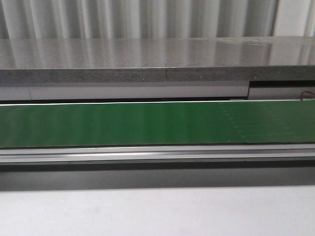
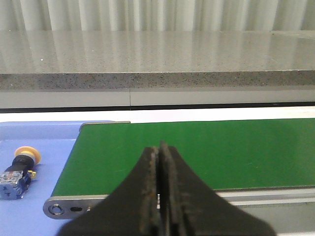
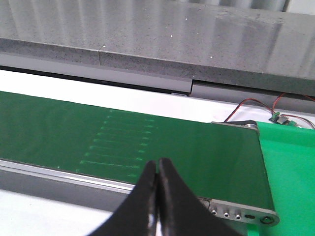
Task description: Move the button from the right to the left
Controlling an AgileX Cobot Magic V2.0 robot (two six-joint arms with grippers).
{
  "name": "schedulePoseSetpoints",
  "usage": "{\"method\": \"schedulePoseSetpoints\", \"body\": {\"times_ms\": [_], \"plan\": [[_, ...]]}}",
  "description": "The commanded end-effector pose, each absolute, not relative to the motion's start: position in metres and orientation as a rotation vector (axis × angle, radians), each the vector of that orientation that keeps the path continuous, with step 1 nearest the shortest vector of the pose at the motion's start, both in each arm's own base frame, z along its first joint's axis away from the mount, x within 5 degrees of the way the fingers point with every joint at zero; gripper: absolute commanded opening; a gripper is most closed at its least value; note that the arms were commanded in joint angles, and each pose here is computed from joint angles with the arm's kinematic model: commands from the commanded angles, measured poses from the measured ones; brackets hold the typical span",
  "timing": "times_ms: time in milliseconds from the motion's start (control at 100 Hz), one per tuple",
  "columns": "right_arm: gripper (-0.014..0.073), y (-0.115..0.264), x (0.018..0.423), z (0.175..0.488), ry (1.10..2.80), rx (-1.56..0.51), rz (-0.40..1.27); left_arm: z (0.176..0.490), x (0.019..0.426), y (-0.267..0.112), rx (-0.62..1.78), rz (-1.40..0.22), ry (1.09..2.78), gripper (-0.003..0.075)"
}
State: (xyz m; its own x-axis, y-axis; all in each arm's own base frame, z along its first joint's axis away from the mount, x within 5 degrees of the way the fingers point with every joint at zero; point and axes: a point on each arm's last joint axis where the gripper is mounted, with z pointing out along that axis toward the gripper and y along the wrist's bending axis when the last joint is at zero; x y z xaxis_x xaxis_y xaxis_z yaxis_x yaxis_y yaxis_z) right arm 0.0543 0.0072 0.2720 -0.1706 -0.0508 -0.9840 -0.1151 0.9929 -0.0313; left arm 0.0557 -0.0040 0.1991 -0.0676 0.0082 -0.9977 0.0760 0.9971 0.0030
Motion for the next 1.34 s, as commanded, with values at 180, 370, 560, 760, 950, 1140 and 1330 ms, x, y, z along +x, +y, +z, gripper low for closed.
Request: {"method": "schedulePoseSetpoints", "body": {"times_ms": [180,370,560,760,950,1140,1330], "plan": [[-0.0068,0.0,0.067,0.261,1.464,0.055,0.062,0.201,0.054,-0.004,0.05,-0.077,1.545,-0.002],[-0.0068,-0.003,0.068,0.223,1.46,0.1,0.043,0.201,0.054,-0.004,0.05,-0.077,1.545,-0.002],[-0.0068,-0.002,0.057,0.215,1.44,0.066,0.006,0.201,0.054,-0.004,0.05,-0.077,1.545,-0.002],[-0.0068,-0.002,0.054,0.21,1.468,0.061,-0.006,0.2,0.054,-0.004,0.05,-0.077,1.547,-0.002],[-0.0068,-0.002,0.054,0.21,1.468,0.061,-0.006,0.2,0.054,-0.004,0.05,-0.077,1.547,-0.002],[-0.0068,-0.002,0.054,0.21,1.468,0.061,-0.006,0.2,0.054,-0.004,0.05,-0.077,1.547,-0.002],[-0.0068,-0.002,0.054,0.21,1.468,0.061,-0.006,0.2,0.054,-0.004,0.05,-0.077,1.547,-0.002]]}}
